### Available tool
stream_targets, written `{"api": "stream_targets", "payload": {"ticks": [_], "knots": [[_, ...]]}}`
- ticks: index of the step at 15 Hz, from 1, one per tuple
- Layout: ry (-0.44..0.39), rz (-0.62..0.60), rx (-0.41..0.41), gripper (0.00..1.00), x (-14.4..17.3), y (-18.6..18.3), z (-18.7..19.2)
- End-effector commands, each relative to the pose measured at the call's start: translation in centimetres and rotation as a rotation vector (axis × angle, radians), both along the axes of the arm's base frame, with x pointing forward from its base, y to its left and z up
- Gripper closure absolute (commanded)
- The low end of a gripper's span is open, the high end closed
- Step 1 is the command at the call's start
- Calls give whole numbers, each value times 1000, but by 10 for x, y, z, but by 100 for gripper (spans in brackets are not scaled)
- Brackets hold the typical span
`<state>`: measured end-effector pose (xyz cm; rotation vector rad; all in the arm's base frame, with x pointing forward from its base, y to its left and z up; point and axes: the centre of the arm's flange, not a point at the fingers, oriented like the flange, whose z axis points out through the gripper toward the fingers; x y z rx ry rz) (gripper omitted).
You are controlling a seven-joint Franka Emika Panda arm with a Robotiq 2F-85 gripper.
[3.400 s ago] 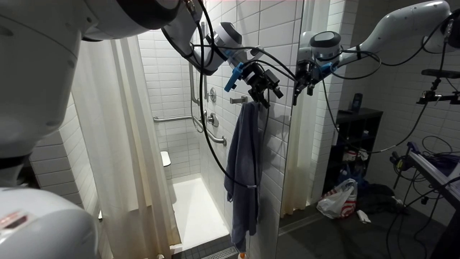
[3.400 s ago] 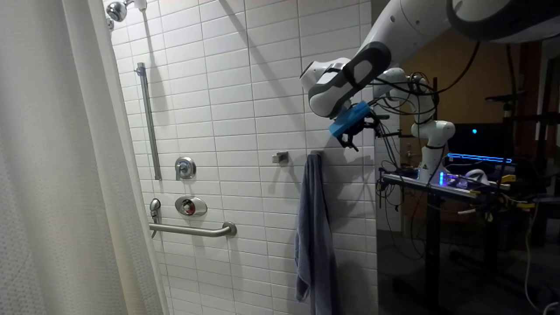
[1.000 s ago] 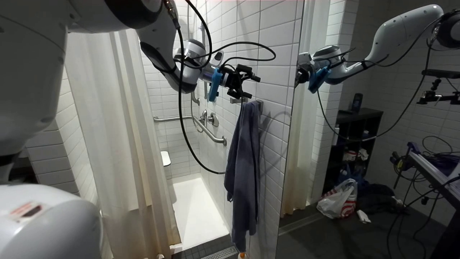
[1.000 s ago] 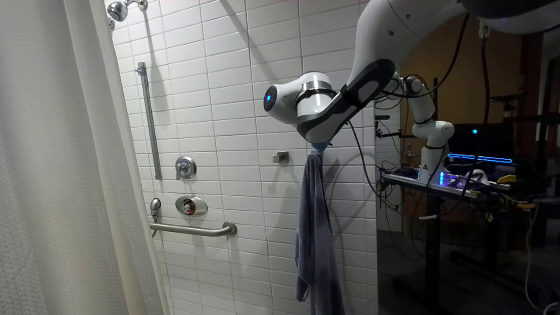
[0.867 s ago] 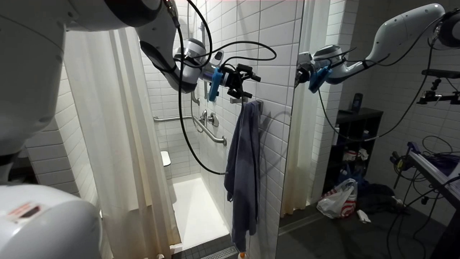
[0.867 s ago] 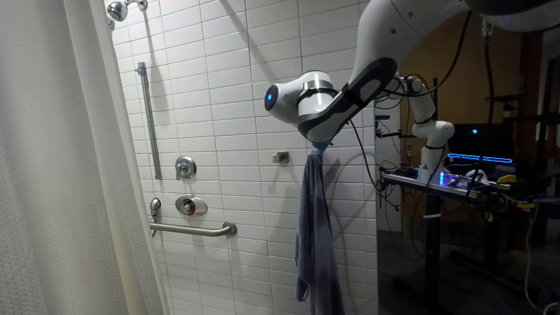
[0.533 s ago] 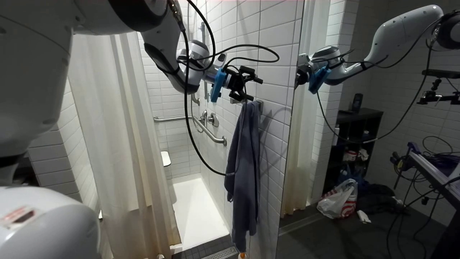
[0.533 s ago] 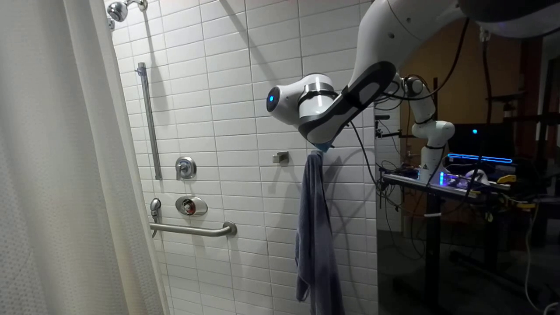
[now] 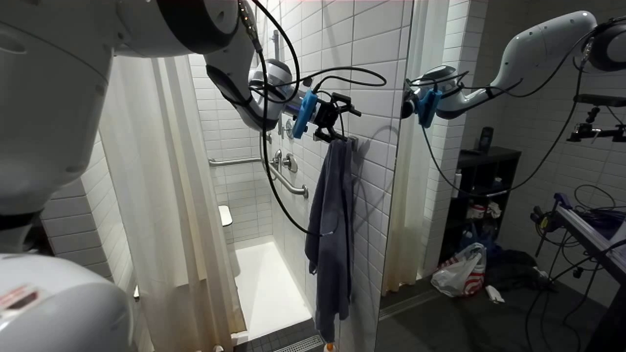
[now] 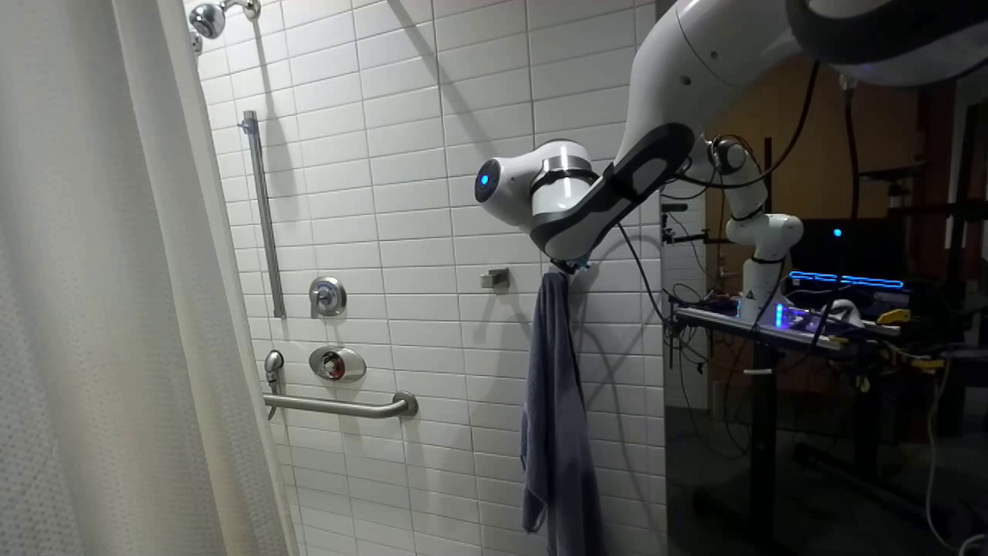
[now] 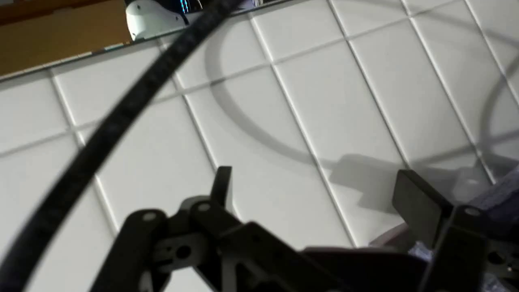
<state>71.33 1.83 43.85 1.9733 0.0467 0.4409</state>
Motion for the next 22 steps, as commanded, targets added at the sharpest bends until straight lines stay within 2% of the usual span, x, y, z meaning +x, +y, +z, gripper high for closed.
{"api": "stream_targets", "payload": {"ticks": [1, 7, 9, 11, 12, 14, 16, 17, 22], "knots": [[143, 106, -94, 0, 6, 8, -8], [404, 156, -266, 0, 9, 7, -33], [459, 153, -318, 0, 19, 1, -35], [492, 89, -372, 0, 18, 1, -40], [505, 44, -411, 0, 22, -2, -40], [473, -65, -478, 0, 33, -6, -36], [446, -156, -544, 0, 30, -2, -36], [466, -83, -480, 0, 13, -9, -36], [470, -92, -486, 0, 15, -9, -40]]}}
